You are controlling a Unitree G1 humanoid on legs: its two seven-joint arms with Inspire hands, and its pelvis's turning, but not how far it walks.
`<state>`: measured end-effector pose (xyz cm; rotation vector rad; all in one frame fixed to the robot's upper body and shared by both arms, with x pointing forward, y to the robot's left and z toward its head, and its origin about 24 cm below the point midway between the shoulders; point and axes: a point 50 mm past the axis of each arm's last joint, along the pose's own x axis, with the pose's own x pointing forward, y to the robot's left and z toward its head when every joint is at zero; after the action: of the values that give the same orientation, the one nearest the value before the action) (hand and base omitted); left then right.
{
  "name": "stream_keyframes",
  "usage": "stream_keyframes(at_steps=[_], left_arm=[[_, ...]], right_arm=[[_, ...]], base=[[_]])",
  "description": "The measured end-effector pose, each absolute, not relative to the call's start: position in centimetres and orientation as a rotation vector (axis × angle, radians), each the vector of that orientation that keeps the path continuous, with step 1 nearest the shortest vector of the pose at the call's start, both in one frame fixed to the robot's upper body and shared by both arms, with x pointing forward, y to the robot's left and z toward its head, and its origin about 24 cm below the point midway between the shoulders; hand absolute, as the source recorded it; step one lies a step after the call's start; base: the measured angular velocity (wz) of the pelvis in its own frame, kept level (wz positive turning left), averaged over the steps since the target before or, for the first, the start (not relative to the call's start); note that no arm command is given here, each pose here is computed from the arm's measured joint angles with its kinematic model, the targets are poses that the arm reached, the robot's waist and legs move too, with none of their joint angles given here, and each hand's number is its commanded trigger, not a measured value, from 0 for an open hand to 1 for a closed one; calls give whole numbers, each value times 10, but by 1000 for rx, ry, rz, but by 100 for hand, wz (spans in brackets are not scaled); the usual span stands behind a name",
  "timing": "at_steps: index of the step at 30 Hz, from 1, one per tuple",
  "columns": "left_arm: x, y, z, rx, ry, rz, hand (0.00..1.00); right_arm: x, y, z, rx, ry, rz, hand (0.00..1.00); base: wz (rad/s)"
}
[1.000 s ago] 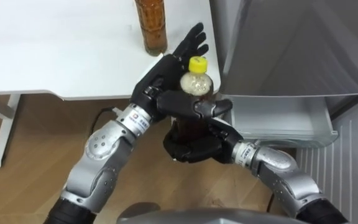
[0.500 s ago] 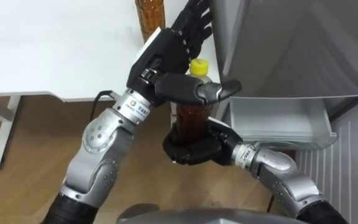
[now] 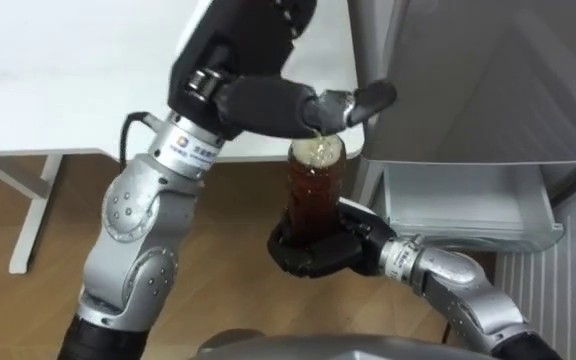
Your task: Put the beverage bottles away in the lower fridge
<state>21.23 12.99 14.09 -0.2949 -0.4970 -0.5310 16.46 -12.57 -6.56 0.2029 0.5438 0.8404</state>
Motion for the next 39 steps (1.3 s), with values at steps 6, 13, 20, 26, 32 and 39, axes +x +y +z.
stream_keyframes(at_steps=[6,13,20,26,32,39], left_arm=[[213,156,151,-264,-572,-368,0],[202,196,176,-139,-738,-31,0],[190,233,184,-21,-803,337,0],[178,268,173,-41,-798,613,0],[168,295,132,-83,-607,840,0],[153,312,25,-239,-77,1036,0]], right_arm=[[169,-138,-64,180,529,788,100],[156,-152,-70,207,554,704,100],[151,-167,-72,204,566,626,100],[146,-168,-72,204,568,590,100],[139,-166,-73,206,582,573,100],[137,-160,-77,193,636,543,100]], base=[[3],[1],[4],[0],[-2],[0]])
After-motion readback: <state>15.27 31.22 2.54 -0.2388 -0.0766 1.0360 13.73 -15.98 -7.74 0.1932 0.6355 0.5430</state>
